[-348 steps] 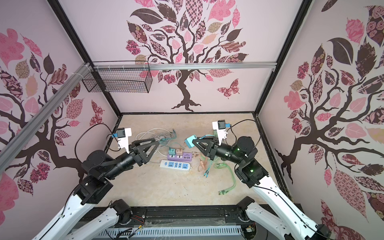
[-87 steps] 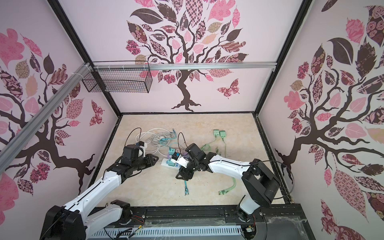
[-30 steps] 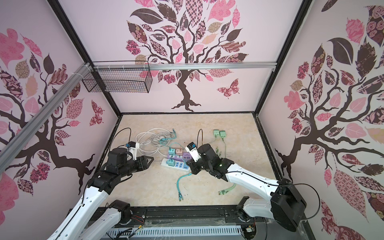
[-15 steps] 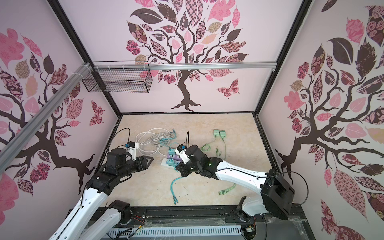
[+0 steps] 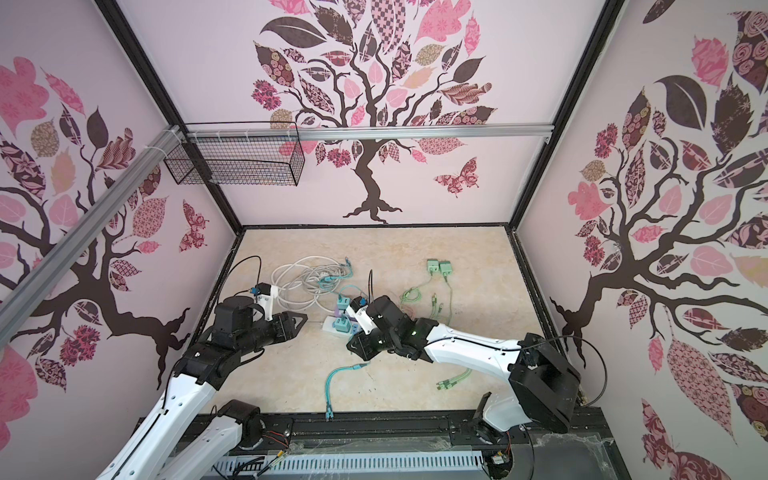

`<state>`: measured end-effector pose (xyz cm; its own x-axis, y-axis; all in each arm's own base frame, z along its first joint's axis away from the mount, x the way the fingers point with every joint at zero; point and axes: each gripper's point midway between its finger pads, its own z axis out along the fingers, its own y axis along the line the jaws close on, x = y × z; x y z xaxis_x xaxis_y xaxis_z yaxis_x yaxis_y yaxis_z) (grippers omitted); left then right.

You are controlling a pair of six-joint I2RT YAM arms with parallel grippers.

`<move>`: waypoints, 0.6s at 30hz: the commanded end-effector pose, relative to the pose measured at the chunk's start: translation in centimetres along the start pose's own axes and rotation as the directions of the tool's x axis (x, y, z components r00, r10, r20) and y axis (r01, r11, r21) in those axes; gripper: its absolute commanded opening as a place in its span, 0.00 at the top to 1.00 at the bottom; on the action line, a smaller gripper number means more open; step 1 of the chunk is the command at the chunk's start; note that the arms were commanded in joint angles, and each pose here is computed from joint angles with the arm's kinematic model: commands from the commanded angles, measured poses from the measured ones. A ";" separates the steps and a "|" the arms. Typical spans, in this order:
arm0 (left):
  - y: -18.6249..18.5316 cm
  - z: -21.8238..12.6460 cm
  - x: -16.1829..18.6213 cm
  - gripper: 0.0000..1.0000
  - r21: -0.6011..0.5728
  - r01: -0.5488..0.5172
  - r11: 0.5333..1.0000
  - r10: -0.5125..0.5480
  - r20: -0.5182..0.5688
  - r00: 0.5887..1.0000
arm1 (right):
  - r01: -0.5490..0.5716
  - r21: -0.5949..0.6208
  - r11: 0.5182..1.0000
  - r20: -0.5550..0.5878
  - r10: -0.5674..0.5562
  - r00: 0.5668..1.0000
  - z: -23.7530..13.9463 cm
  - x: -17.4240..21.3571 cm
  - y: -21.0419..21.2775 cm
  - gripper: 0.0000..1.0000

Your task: Insert the plug

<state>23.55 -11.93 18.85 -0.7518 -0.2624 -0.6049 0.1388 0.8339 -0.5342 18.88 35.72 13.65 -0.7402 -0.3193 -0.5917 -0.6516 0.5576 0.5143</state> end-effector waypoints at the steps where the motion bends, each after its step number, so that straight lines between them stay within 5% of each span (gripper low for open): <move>1: -0.5 -0.3 -0.8 0.51 0.016 -0.008 1.000 0.008 0.023 1.000 | 0.023 0.040 0.999 -0.008 -0.023 1.000 0.0 -0.3 -0.4 0.64; 12: -0.9 -0.3 -0.1 0.51 0.036 -0.011 0.999 0.012 -0.020 1.000 | 0.098 0.264 0.960 0.089 -0.126 0.988 -6.5 -3.4 -2.1 0.36; 18: -0.7 0.2 0.6 0.50 0.043 -0.003 0.999 0.005 -0.047 0.999 | -0.013 0.342 0.940 0.199 -0.059 0.978 -11.0 -5.1 -6.5 0.32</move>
<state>23.14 -12.46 18.27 -0.7819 -0.2462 -0.5727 0.1441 0.8224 -0.5503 23.49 28.23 19.09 -0.6592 -0.2329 -0.7150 -0.5995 0.7367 0.3128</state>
